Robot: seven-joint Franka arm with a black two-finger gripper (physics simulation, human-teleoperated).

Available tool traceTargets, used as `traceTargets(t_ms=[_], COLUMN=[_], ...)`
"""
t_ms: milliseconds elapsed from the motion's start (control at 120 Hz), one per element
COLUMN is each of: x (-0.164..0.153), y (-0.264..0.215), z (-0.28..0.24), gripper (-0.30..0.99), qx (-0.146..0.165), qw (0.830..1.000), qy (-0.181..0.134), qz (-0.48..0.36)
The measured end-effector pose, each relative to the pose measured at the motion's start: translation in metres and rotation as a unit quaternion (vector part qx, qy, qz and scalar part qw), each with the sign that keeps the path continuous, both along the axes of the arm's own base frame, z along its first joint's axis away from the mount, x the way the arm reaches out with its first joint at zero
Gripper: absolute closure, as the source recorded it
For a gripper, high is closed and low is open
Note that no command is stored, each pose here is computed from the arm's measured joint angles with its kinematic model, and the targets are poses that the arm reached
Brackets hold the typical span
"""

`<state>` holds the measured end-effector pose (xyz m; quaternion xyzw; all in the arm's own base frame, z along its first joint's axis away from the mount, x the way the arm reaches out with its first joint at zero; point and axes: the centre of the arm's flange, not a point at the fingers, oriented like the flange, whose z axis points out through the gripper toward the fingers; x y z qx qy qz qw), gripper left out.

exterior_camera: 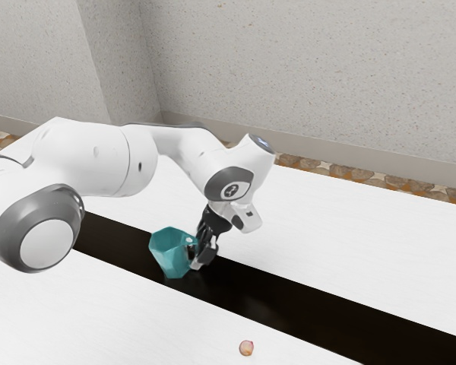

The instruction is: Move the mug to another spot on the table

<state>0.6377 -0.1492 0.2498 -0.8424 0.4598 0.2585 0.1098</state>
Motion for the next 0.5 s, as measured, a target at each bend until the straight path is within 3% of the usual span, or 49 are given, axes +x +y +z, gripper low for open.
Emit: traceTargets(t_ms=[133,300,417,500], x=[-0.001,0.000,-0.003,-0.022], y=[0.000,-0.003,-0.009,0.000], z=[0.000,0.015,0.080,0.130], gripper=[0.17,0.08,0.04,0.03], qx=[-0.003,-0.014,-0.074,-0.125], qw=[1.000,1.000,0.996,0.990], qy=[0.002,-0.007,-0.038,-0.051], qz=[0.003,0.008,0.026,0.044])
